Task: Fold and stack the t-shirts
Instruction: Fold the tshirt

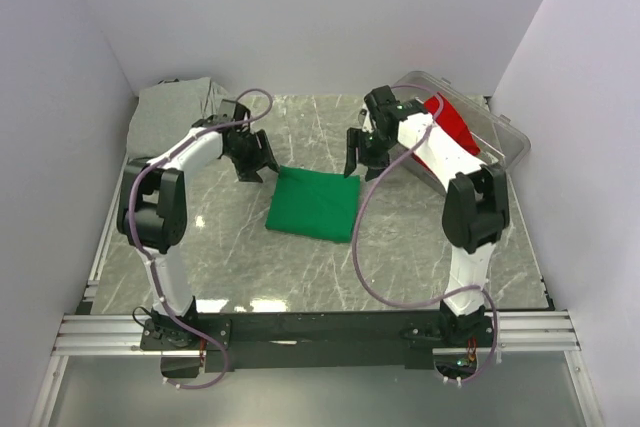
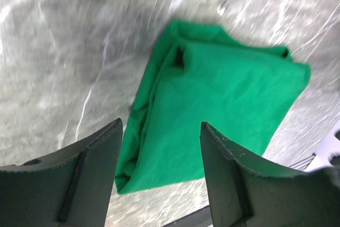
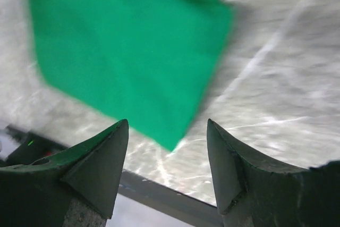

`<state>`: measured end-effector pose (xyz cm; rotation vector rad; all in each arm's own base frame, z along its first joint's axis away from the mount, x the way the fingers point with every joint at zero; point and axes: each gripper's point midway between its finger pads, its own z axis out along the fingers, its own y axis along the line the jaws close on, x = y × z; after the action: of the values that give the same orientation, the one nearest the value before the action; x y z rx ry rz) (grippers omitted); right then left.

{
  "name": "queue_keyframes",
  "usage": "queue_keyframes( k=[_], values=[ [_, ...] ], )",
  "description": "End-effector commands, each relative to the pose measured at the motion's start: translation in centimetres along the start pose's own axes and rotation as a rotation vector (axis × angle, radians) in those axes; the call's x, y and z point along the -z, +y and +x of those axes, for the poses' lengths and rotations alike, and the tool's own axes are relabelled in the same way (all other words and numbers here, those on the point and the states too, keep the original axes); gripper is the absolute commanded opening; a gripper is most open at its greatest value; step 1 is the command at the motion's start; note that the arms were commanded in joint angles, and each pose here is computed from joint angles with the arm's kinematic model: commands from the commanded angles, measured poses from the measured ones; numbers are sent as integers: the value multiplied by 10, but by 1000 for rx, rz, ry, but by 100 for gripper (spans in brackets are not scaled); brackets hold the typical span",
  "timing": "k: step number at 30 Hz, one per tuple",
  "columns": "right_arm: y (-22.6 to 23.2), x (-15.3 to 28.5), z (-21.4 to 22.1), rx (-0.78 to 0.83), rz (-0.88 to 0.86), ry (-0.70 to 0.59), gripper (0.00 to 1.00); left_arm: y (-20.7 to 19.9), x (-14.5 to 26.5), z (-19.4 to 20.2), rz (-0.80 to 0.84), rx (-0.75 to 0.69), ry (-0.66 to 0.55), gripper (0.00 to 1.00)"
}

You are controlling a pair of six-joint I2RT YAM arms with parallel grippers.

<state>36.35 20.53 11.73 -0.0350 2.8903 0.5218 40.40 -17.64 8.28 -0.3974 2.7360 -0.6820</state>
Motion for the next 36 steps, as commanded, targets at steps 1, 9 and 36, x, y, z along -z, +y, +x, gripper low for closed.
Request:
queue_keyframes(
  k=[1,9,36],
  values=[
    [47,16,13,56,-152,-48,67,-15,16,-1,84,-76,-57,65],
    [97,-32,78,99,-230,97,66,-11,12,31,170,-114,4,67],
    [34,-101,120,6,4,226,66,25,-28,54,159,-146,2,66]
  ],
)
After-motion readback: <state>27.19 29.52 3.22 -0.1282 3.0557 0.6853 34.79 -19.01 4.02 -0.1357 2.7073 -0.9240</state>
